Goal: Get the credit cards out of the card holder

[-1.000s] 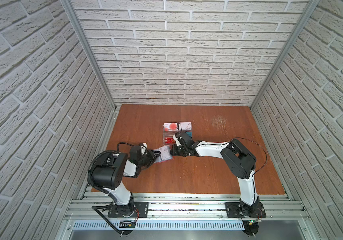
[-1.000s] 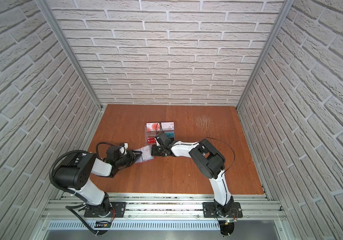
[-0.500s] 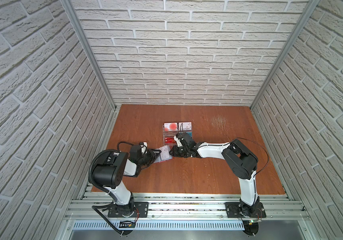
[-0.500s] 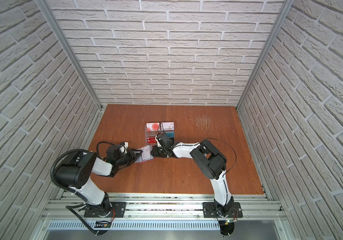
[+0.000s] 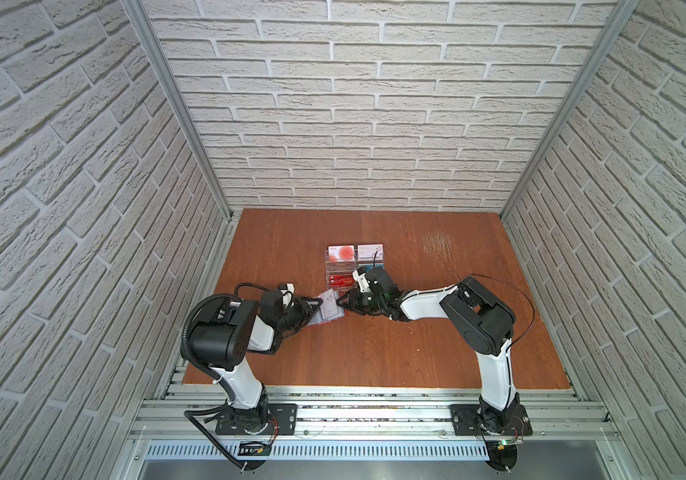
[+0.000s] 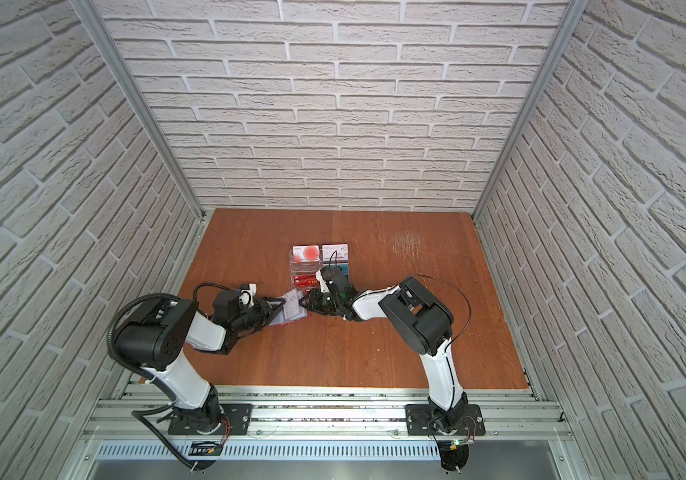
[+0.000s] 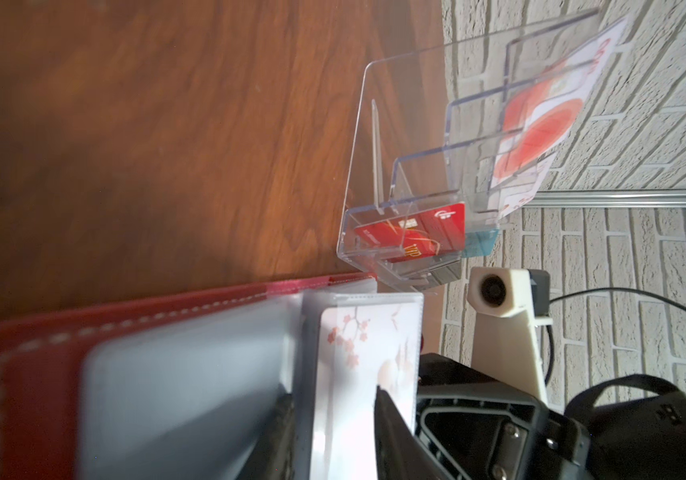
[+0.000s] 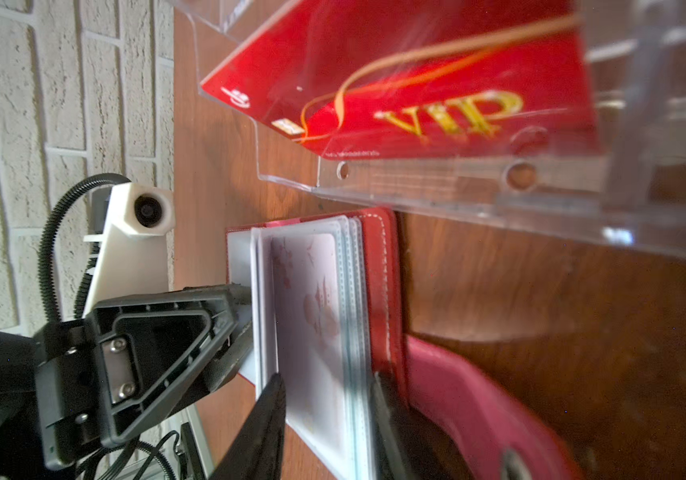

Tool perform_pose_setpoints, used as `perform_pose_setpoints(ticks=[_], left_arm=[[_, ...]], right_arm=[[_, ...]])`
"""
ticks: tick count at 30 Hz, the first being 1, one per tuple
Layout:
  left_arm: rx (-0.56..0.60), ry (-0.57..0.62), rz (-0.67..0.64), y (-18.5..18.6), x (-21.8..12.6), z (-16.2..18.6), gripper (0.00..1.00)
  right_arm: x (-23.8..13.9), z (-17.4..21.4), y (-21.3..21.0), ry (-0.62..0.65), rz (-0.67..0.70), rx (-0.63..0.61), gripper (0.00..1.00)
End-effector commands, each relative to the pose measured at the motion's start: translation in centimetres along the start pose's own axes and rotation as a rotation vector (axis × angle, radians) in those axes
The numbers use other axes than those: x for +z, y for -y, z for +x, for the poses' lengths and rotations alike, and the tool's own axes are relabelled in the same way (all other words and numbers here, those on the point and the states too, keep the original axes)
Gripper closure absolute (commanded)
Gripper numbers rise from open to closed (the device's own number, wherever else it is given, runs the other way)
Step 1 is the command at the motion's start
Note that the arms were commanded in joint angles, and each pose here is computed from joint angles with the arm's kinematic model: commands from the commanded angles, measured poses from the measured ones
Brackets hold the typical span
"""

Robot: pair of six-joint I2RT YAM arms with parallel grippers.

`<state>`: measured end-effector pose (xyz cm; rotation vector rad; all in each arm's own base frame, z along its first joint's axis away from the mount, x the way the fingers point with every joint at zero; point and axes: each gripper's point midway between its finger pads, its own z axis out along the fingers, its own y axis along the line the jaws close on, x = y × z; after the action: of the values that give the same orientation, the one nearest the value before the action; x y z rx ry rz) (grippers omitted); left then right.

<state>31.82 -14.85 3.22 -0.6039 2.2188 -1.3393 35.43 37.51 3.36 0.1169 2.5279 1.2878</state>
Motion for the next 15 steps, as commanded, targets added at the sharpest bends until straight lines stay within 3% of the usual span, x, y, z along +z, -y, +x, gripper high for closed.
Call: perform_pose_setpoints(ticks=[1,15], left_arm=[[0.001,0.003,0.012,-0.2,0.3,0.0,0.66],[-0.002,0.002,0.016,-0.3,0.3,0.1,0.66]], right_arm=[[0.2,-0.7,-2.4,0.034,-0.13,-0.003,0.66],[0.0,-1.1,-3.6,0.061,-0.246,0.03,0.6]])
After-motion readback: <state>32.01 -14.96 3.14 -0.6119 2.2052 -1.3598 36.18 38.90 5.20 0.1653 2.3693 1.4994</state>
